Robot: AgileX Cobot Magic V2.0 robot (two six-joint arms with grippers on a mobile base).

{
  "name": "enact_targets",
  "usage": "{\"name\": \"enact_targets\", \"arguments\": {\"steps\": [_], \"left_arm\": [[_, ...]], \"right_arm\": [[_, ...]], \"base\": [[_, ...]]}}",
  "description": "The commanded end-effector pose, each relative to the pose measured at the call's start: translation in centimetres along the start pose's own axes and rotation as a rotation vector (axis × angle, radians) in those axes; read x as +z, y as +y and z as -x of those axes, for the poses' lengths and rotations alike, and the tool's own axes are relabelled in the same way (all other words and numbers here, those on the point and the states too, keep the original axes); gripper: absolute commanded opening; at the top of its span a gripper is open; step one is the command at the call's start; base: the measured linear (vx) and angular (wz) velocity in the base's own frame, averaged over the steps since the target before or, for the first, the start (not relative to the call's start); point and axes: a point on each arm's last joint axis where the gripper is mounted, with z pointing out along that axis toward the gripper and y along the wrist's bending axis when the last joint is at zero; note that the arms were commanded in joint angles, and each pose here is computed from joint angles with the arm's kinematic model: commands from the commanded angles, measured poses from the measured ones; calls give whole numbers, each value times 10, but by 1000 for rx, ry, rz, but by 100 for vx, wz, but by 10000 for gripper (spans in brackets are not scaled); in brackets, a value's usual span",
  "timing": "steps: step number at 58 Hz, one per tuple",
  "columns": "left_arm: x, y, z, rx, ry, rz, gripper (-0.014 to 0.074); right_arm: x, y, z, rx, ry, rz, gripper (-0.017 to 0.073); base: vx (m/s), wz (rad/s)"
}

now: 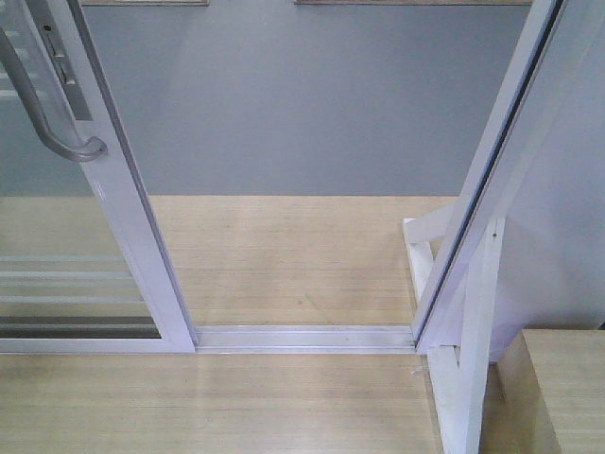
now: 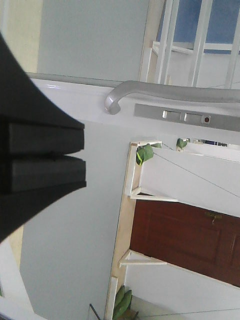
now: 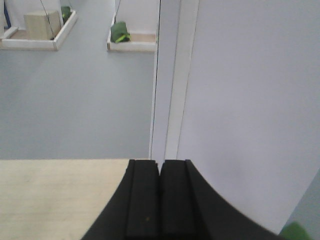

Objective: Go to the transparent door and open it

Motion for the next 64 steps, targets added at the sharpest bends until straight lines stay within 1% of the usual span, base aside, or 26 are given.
{"name": "enact_targets", "arguments": {"steps": [1,2,5,13,19,21,23,27,64], "left_arm": [[-1,0,3,-12,-74,-12,-8],[-1,0,3,-12,-74,-12,-8],[-1,0,3,-12,-74,-12,-8],[-1,0,3,-12,-74,-12,-8],[-1,0,3,-12,-74,-12,-8],[-1,0,3,-12,-74,-12,-8],[-1,0,3,-12,-74,-12,-8],[-1,0,2,-11,-73,-12,-8],[-1,0,2,-12,-73,-12,-8]], "right_arm": [[-14,0,1,-95,-195,-17,-13],[-16,1,-4,-96,-209,-19,-12],[-22,2,-16,-76,-240,-19,-12],[-31,4,-53,9,-289,-11,-10],[-31,7,-81,20,-304,-11,-9],[-31,6,-86,22,-240,-12,-9],[-30,7,-87,6,-215,-11,-9],[-29,7,-90,6,-187,-11,-9],[-30,7,-89,7,-202,-12,-9]], "base": [[0,0],[0,0],[0,0],[0,0],[0,0],[0,0],[0,0],[0,0],[0,0]]}}
